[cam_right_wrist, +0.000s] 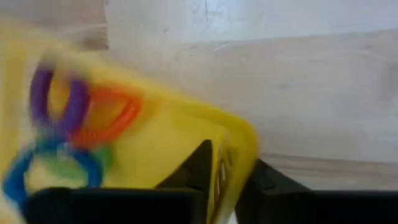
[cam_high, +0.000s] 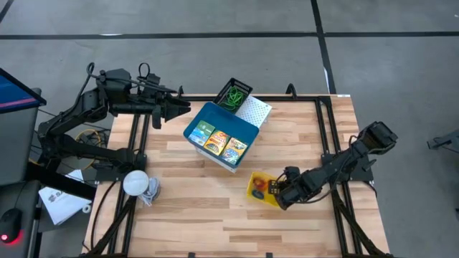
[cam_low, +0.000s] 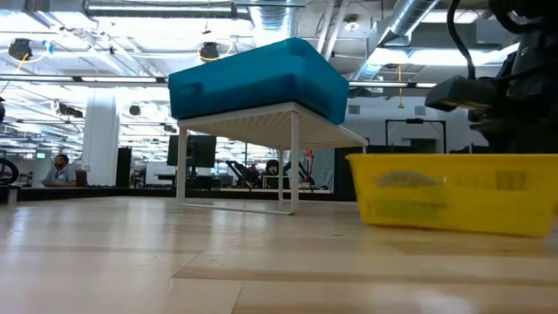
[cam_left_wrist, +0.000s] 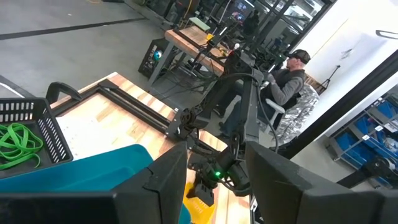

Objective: Pick & Place Office Desk Supplies
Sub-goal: Put the yellow bin with spring keychains on the shelf

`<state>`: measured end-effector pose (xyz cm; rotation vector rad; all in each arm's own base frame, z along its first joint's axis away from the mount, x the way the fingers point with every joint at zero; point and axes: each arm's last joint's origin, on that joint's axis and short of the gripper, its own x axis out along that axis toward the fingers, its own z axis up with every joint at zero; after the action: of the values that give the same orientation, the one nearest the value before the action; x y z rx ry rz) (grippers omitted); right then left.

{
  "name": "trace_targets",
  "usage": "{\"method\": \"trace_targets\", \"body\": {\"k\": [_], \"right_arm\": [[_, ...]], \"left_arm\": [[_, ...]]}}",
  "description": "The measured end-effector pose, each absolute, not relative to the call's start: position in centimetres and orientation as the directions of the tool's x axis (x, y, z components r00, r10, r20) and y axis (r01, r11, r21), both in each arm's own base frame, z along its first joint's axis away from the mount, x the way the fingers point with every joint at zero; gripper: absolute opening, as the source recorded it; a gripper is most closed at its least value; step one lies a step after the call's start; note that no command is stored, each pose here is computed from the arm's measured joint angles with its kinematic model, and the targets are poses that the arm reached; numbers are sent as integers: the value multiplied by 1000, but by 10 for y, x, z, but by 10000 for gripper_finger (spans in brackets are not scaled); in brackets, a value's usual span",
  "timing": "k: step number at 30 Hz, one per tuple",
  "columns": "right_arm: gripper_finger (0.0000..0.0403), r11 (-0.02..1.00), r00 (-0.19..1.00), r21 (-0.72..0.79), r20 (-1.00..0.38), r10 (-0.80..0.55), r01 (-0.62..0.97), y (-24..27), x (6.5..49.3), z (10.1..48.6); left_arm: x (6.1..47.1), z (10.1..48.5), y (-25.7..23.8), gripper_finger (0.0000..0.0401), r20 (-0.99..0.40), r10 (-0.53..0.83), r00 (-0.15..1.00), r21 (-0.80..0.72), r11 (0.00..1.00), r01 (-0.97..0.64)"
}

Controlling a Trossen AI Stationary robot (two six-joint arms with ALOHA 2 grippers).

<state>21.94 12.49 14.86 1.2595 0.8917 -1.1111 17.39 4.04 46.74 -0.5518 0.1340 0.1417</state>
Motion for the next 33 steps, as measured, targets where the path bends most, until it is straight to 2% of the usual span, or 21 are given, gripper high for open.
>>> {"method": "trace_targets", "body": {"k": [2,7,15,23,28,33], "right_arm": [[10,-26,256,264,-954,-158,964,124,218,150],[4,-21,243,253,-945,-219,967,117,208,162],[2,134,229,191,-897,-377,972,78,172,240],[1,276,378,286,-841,-387,918,10,117,300],[1,357,437,302,-807,-397,884,-21,93,313],[0,436,455,285,-815,-358,854,-47,96,315]], "left_arm": [[174,467,40,159,-164,98,982,-512,842,-170],[174,467,40,159,-164,98,982,-512,842,-169],[174,467,40,159,-165,98,981,-497,851,-168],[174,467,40,159,-165,98,981,-496,852,-169],[174,467,40,159,-165,98,981,-489,856,-168],[174,467,41,159,-165,109,980,-486,856,-177]]}}
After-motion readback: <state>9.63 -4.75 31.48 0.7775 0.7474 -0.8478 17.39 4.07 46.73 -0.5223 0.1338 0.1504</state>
